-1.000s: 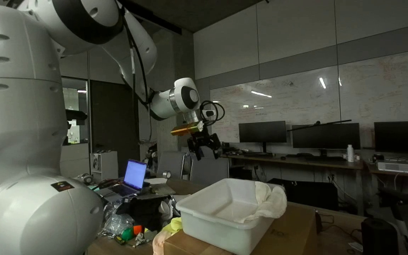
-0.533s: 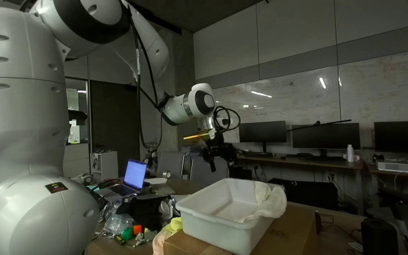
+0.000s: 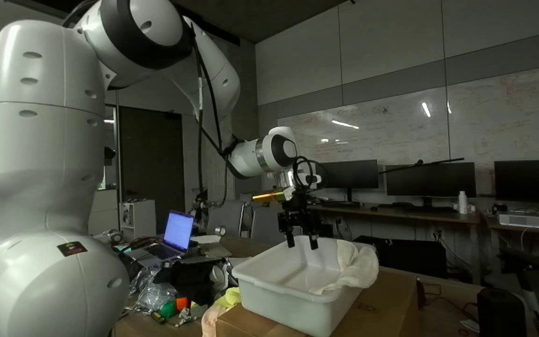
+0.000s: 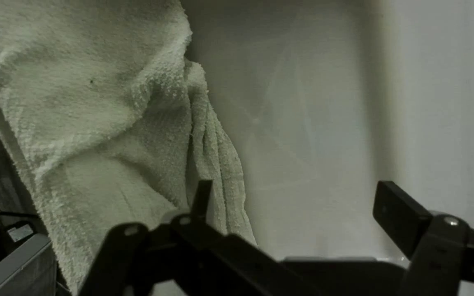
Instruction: Remove the clothes from the white bin and put them on the table
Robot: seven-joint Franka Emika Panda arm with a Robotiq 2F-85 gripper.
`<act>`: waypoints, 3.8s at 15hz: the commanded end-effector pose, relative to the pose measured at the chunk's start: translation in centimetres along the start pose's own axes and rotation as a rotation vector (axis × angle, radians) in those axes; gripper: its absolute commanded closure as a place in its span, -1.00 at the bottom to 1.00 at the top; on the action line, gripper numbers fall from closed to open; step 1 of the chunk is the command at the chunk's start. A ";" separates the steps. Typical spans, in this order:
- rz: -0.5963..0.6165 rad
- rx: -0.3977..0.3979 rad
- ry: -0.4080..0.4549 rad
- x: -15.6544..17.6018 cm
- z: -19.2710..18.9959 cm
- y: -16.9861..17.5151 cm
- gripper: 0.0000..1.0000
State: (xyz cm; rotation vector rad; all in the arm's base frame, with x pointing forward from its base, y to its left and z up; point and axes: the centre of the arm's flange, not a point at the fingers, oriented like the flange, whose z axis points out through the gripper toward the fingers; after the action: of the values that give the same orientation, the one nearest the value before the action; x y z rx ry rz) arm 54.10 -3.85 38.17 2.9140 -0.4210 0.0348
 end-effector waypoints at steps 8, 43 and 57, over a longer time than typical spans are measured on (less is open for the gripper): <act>0.082 -0.009 0.053 2.6 2.4 0.5 -1.00; 0.480 -0.367 0.256 4.6 10.9 1.8 -1.00; 0.511 -0.397 0.220 5.3 13.4 2.9 -0.32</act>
State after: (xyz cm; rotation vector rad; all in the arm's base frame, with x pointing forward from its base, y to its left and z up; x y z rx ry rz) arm 57.79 -10.47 26.38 2.3388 -0.9746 0.2972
